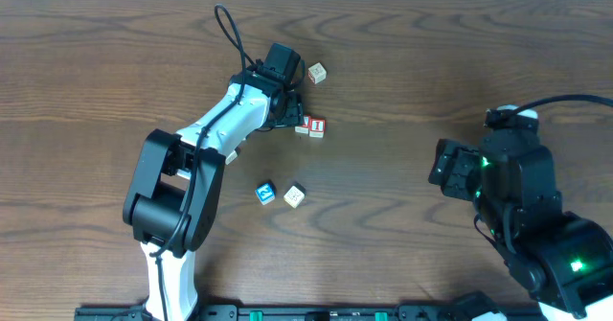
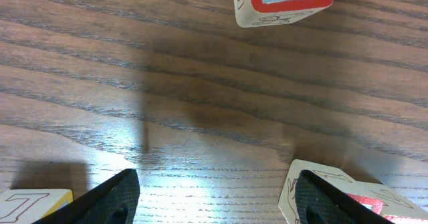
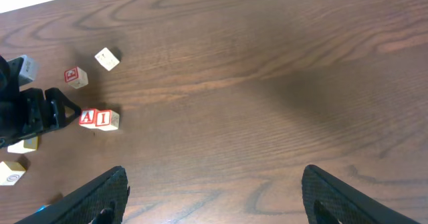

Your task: Spell out Ai2

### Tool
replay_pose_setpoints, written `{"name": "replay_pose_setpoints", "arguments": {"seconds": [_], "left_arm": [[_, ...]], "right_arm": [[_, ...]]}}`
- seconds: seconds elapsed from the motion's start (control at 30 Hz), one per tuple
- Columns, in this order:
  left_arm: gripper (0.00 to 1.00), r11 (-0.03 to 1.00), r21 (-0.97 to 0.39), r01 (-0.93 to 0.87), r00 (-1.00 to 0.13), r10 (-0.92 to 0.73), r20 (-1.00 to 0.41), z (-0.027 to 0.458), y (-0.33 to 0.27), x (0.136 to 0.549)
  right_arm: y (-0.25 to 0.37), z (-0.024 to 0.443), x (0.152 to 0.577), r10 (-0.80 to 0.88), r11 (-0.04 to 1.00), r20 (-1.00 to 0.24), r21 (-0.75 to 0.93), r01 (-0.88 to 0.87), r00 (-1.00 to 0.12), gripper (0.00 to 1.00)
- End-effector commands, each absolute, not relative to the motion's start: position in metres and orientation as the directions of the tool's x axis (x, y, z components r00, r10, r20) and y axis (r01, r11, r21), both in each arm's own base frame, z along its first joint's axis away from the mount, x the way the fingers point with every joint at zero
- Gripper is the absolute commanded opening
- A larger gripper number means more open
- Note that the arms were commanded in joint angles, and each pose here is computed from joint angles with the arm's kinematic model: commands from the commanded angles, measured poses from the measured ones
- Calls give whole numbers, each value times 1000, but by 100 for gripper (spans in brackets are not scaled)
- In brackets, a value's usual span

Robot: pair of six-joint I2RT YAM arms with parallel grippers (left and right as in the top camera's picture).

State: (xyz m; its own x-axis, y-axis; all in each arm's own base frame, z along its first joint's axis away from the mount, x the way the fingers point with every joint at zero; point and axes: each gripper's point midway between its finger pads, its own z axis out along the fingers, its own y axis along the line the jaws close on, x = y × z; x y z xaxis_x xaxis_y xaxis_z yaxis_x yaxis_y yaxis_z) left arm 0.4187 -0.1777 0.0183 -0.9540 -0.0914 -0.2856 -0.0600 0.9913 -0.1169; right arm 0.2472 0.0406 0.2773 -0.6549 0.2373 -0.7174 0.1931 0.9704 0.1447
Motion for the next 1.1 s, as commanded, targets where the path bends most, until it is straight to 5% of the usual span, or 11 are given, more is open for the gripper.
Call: {"name": "replay_pose_setpoints", "arguments": {"seconds": [0.0, 1.07], "left_arm": [[76, 990, -125, -58, -951, -93, -294, 27, -178, 417], [80, 991, -121, -65, -970, -91, -227, 22, -177, 402]], "right_arm": [[36, 280, 248, 226, 972, -729, 124, 201, -646, 83], [36, 280, 248, 226, 972, -729, 124, 201, -646, 83]]}}
